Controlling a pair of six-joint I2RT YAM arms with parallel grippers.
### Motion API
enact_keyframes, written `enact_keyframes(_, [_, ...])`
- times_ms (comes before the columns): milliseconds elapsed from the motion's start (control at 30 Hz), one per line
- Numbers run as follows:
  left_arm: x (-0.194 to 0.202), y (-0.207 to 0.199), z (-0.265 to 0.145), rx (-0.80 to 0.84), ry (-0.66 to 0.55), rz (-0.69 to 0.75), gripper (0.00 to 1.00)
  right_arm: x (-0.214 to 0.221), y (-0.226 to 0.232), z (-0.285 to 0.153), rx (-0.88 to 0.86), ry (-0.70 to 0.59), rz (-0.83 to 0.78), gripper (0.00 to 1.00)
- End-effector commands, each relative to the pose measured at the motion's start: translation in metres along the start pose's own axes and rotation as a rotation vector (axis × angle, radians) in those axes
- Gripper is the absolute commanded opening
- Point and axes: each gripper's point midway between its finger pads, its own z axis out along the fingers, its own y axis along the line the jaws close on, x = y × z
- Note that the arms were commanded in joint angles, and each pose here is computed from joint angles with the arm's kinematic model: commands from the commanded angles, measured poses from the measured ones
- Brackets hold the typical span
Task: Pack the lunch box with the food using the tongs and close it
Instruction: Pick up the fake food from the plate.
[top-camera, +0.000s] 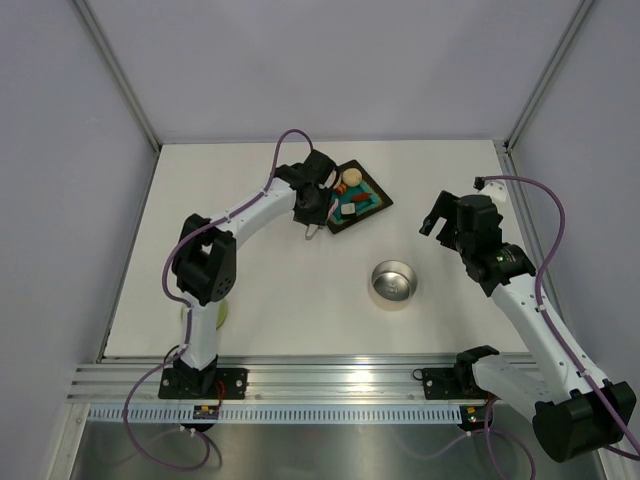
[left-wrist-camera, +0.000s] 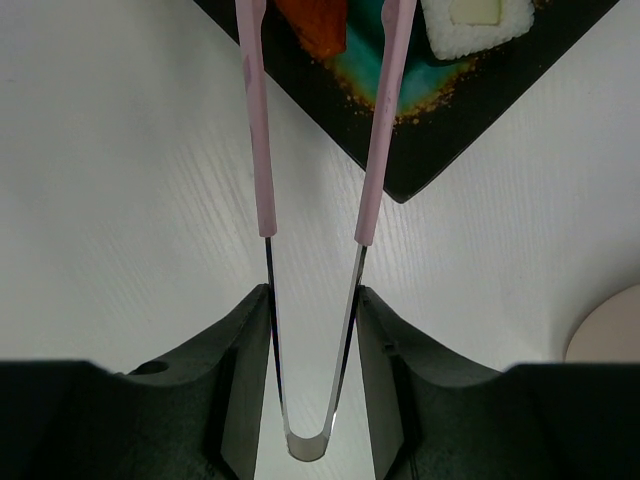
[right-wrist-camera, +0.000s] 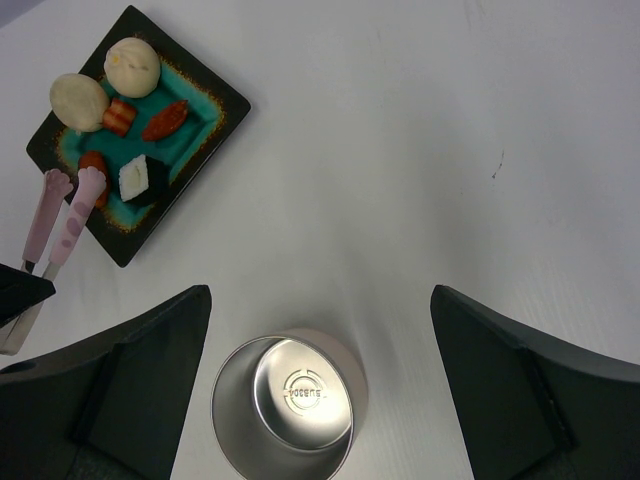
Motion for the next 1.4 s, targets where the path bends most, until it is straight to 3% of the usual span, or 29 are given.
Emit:
enact_keyframes(0, [-0.018, -0.009, -0.007, 0.021, -0.042, -0.026, 0.41, -0.013, -0.001, -0.006, 0.009, -0.042, 0.01, 0.99])
enact_keyframes(700, [-0.011, -0.002, 0.016, -0.048, 0.024, -0.045, 0.4, -0.012, -0.004, -0.007, 0.016, -0.042, 0.006, 1.0])
enact_keyframes(933, [-0.013, 0.0, 0.015, -0.062, 0.016, -0.051, 0.4, -0.011, -0.003, -0.007, 0.014, -0.043, 0.006, 0.99])
enact_keyframes(1133, [-0.014, 0.001, 0.013, -0.064, 0.017, -0.048, 0.34, -0.012, -0.002, -0.006, 0.012, -0.043, 0.009, 0.99])
enact_keyframes(1367, [-0.017, 0.001, 0.003, -0.064, 0.014, -0.039, 0.36, -0.012, -0.002, -0.006, 0.012, -0.041, 0.008, 0.99])
